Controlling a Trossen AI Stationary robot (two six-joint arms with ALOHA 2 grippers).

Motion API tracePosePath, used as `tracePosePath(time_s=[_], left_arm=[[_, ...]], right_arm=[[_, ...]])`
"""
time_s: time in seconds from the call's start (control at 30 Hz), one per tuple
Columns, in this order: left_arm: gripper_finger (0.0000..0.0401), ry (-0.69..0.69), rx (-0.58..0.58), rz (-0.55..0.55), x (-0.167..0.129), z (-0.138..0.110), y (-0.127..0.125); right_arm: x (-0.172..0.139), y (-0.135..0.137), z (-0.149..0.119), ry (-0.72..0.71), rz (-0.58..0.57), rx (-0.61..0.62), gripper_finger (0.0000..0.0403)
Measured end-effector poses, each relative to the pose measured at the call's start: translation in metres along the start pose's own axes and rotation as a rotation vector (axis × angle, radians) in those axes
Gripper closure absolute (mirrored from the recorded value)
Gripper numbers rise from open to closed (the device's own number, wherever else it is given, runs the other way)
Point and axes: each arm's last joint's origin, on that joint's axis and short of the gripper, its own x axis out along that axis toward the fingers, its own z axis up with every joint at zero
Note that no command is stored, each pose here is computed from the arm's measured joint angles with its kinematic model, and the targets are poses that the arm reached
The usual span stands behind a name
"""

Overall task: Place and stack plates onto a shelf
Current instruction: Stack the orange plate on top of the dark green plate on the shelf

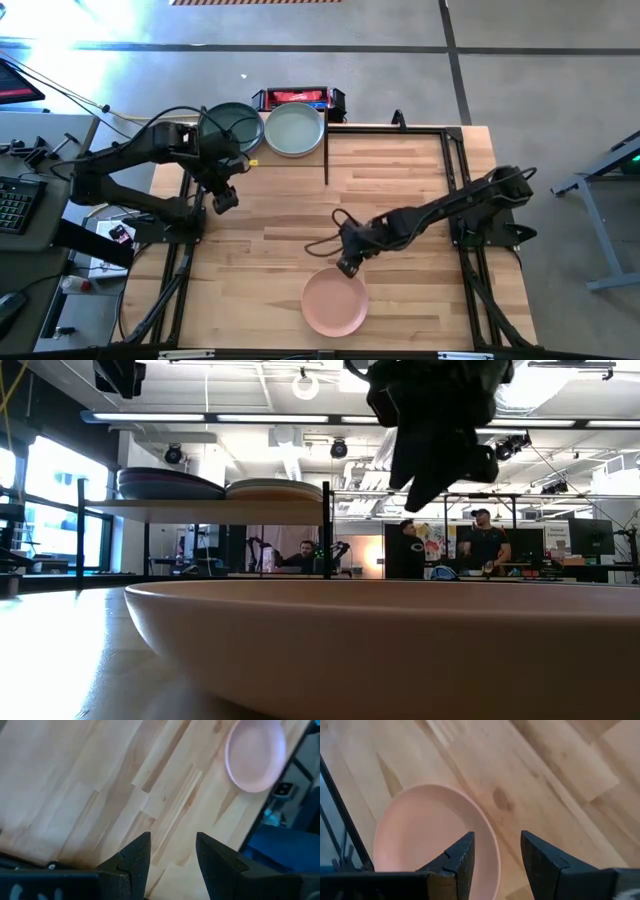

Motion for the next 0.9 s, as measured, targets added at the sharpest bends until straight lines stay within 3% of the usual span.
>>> tracePosePath(time_s=[0.27, 0.63, 0.9], left_arm=[[0.0256, -0.048, 0.019, 0.056, 0.004, -0.004, -0.015], [0.0256, -0.106, 0.043, -0.031, 0.013, -0.001, -0.042], [0.0256, -0.103, 0.01, -0.041, 0.037, 0.012, -0.065]], right_arm=[[0.008, 0.01, -0.019, 0.033, -0.012, -0.049, 0.0263], [0.006, 0.013, -0.038, 0.05, -0.08, -0.049, 0.0263], [0.004, 0.013, -0.05, 0.091, -0.128, -0.061, 0.0263]])
